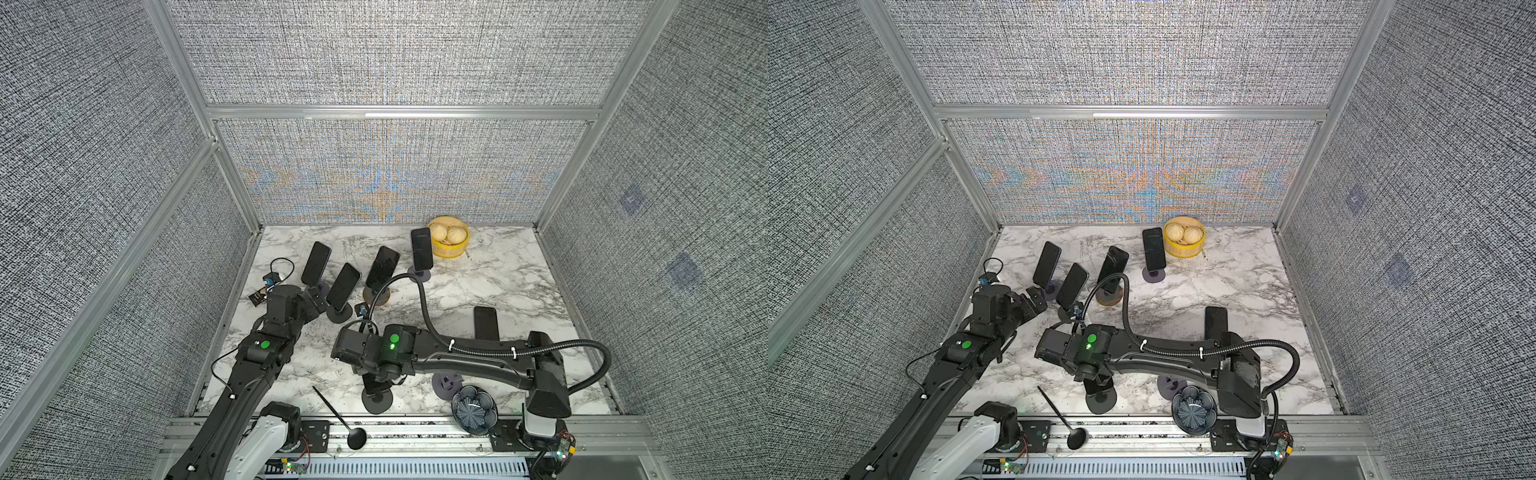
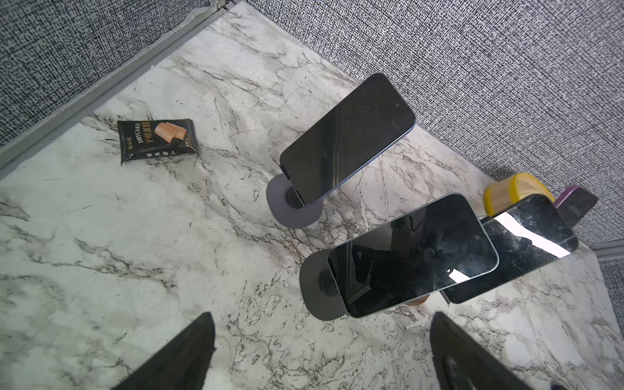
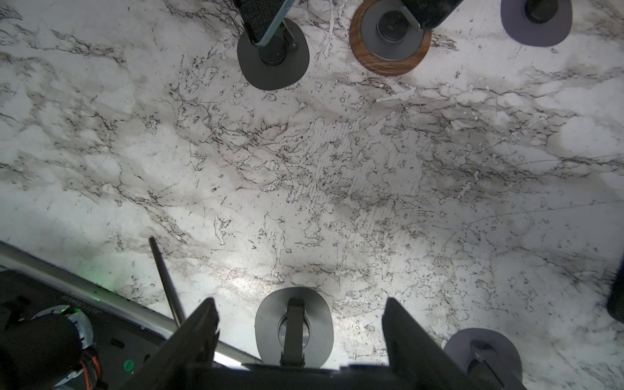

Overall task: Remove the phone from the phone stand
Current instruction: Remove the phone from the phone stand, then place the phone at the center of the table.

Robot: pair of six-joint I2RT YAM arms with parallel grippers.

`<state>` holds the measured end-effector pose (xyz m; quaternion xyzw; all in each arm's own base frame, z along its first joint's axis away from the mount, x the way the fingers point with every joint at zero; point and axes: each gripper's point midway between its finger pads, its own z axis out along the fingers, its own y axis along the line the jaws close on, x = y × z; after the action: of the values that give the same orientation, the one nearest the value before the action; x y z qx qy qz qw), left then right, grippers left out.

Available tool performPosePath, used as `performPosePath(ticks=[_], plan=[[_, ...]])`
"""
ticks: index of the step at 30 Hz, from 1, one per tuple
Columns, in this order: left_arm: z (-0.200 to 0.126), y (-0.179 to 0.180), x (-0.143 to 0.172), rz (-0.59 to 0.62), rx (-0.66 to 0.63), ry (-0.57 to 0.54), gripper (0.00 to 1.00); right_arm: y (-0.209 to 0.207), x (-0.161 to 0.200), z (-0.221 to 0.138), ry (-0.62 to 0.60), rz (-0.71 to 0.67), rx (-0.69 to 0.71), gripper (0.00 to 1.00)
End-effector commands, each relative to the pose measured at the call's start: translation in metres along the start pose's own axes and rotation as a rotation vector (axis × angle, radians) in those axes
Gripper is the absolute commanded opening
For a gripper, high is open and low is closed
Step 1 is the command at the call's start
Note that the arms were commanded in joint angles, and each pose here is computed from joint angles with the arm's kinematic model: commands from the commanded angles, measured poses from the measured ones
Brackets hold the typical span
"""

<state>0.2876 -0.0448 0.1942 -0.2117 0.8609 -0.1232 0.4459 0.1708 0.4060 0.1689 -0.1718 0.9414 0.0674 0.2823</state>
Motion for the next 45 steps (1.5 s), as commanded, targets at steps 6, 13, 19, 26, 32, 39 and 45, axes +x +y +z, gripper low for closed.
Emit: performPosePath(ticks=[6,13,19,26,32,39,45], plan=[[0.003,-0.005,-0.003,-0.013,0.025,-0.011,1.00,-0.003,-0.013,-0.010,-0.045,0.012,-0.032,0.72],[0.007,-0.010,-0.001,-0.025,0.041,0.002,1.00,-0.008,-0.015,-0.013,-0.038,0.007,-0.046,0.72],[0.009,-0.011,-0.001,-0.032,0.046,0.002,0.99,-0.023,-0.027,-0.026,-0.049,0.038,-0.075,0.72],[0.014,-0.010,0.005,-0.047,0.051,0.013,0.99,-0.054,-0.045,-0.037,-0.079,0.074,-0.078,0.72],[0.017,-0.010,0.007,-0.053,0.045,0.023,0.99,-0.091,-0.058,-0.033,-0.100,0.117,-0.045,0.72],[0.018,-0.016,0.003,-0.053,0.062,0.027,0.99,-0.142,-0.073,-0.020,-0.113,0.182,0.009,0.72],[0.022,-0.023,-0.001,-0.060,0.079,0.023,0.99,-0.188,-0.084,-0.013,-0.120,0.236,0.067,0.72]])
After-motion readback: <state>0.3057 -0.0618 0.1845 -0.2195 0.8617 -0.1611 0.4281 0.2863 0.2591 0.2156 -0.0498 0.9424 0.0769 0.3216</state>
